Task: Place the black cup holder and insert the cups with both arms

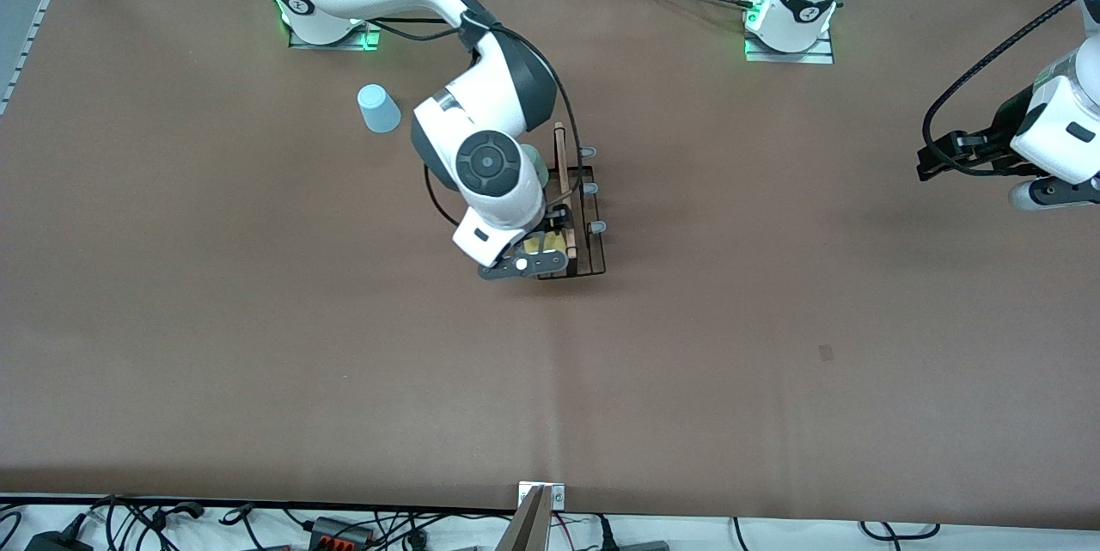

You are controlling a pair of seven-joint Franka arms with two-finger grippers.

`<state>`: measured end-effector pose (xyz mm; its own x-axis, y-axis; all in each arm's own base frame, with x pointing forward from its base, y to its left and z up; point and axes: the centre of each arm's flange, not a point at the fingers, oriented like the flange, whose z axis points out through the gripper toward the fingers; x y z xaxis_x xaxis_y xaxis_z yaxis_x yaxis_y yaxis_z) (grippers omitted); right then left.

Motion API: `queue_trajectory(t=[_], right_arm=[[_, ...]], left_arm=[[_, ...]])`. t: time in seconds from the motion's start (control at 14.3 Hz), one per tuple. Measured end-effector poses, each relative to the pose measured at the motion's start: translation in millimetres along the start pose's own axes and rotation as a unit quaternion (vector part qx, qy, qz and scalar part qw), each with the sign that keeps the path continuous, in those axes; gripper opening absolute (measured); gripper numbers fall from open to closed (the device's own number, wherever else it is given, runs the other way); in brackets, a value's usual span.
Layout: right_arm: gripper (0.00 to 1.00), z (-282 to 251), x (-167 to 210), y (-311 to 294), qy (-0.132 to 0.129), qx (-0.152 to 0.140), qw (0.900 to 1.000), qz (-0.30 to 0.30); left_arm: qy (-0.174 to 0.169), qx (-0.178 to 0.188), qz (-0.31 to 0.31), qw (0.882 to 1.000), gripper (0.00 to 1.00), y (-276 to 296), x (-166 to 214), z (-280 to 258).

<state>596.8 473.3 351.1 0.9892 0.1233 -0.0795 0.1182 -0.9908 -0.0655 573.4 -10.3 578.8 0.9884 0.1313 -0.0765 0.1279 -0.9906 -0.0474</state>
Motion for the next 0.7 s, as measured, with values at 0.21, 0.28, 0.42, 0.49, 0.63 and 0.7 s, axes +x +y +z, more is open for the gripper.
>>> queue_trajectory(t=[0.21, 0.28, 0.42, 0.49, 0.63, 0.7], right_arm=[[1.0, -49, 9, 36, 0.018, -0.014, 0.999, 0.026], [1.0, -61, 10, 49, 0.015, -0.02, 0.999, 0.035], [1.0, -71, 18, 76, 0.011, -0.028, 0.998, 0.056], [1.0, -75, 25, 91, 0.014, -0.03, 0.997, 0.067], [1.0, -83, 38, 124, 0.025, -0.04, 0.995, 0.093], [1.0, -89, 43, 140, 0.032, -0.045, 0.993, 0.103]], left_arm=[[0.0, 0.0, 0.0, 1.0, 1.0, 0, 0, 0], [0.0, 0.0, 0.0, 1.0, 1.0, 0, 0, 0], [0.0, 0.0, 0.001, 1.0, 1.0, 0, 0, 0], [0.0, 0.0, 0.001, 1.0, 1.0, 0, 0, 0], [0.0, 0.0, 0.001, 1.0, 1.0, 0, 0, 0], [0.0, 0.0, 0.001, 1.0, 1.0, 0, 0, 0]])
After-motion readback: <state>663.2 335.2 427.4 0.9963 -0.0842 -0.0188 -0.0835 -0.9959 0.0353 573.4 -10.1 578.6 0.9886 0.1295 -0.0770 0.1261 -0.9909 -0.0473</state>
